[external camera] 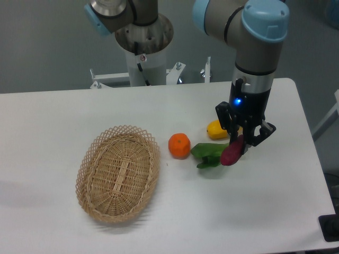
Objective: Place the sweet potato in the basket
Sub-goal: 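Lift the purple sweet potato with the gripper and carry it toward the basket, then move the held sweet potato over the wicker basket and lower it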
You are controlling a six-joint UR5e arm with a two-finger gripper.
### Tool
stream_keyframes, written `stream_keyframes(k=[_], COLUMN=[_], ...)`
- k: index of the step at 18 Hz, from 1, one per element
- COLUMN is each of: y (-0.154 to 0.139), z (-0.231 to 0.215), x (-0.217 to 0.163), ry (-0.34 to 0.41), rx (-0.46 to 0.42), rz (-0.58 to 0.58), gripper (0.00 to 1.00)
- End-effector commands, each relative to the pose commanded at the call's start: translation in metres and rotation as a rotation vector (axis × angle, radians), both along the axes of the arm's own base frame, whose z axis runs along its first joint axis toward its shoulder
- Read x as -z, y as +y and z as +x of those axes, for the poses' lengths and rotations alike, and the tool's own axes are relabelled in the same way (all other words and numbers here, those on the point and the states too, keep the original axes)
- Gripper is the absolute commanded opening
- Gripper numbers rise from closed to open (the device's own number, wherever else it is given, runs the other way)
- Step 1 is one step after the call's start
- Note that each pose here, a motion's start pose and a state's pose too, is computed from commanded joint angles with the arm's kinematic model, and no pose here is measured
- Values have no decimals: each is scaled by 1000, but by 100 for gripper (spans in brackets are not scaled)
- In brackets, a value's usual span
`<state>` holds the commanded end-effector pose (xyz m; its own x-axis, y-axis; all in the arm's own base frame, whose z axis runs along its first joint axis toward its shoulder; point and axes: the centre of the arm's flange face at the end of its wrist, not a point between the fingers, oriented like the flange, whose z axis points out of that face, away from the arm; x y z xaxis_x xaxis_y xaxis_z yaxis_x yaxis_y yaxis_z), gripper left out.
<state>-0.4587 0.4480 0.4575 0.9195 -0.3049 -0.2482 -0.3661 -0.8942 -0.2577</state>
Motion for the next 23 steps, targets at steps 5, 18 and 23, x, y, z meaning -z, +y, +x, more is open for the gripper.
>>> stream_keyframes(k=[5, 18, 23], y=[6, 80, 106], z=[8, 113, 188], x=[9, 56, 100], ry=[-34, -120, -124], rx=[-37, -184, -272], rz=[0, 41, 12], gripper=[26, 26, 26])
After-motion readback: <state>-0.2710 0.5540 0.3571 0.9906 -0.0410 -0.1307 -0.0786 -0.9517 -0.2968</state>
